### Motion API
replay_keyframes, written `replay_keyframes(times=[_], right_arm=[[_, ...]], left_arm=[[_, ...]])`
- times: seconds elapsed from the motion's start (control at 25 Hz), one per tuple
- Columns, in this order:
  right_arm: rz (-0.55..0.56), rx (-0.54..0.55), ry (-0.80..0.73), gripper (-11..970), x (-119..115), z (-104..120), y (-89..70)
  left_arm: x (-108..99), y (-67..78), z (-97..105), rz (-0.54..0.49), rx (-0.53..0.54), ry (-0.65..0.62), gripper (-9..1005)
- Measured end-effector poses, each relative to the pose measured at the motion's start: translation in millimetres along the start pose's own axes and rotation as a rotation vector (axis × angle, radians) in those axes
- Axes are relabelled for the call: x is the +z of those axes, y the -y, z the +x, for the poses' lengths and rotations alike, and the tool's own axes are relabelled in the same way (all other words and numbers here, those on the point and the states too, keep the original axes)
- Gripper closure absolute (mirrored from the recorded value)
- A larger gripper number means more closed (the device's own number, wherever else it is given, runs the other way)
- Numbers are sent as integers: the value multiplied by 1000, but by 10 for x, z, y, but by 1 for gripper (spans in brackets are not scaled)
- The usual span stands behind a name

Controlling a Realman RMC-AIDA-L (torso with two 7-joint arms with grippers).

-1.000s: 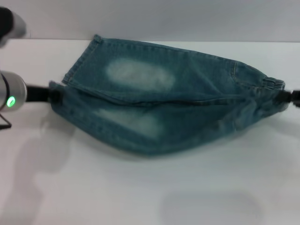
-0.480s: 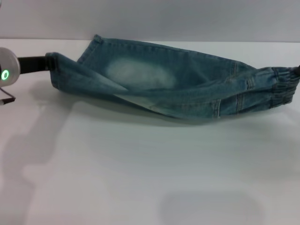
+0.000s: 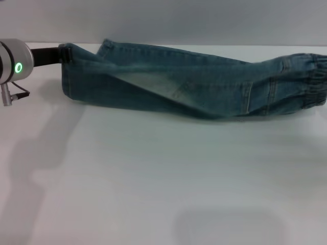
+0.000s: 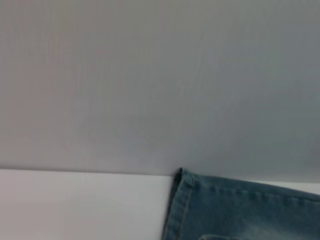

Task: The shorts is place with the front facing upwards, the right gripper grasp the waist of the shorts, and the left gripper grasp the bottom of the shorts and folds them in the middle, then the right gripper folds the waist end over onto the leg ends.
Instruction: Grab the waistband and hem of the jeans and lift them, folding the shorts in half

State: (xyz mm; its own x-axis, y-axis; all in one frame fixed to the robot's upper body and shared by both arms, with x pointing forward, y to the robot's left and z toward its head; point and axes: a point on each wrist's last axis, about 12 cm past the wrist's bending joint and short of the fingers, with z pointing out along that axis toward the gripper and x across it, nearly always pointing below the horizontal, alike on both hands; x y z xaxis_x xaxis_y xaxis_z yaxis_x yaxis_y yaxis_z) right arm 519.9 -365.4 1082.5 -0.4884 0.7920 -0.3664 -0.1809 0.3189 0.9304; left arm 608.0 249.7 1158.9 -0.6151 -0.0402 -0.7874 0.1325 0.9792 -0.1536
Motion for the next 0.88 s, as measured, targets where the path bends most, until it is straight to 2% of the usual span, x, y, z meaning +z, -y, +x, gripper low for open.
replay_keyframes(times=[0.56,0.88], right_arm=[[1,36,98,962,121,6,76],[9,53,153,962,137,-12,112]], left_arm=[[205,121,-91,36,-16,17,891],[305,133,-149,33,-26,23,890]])
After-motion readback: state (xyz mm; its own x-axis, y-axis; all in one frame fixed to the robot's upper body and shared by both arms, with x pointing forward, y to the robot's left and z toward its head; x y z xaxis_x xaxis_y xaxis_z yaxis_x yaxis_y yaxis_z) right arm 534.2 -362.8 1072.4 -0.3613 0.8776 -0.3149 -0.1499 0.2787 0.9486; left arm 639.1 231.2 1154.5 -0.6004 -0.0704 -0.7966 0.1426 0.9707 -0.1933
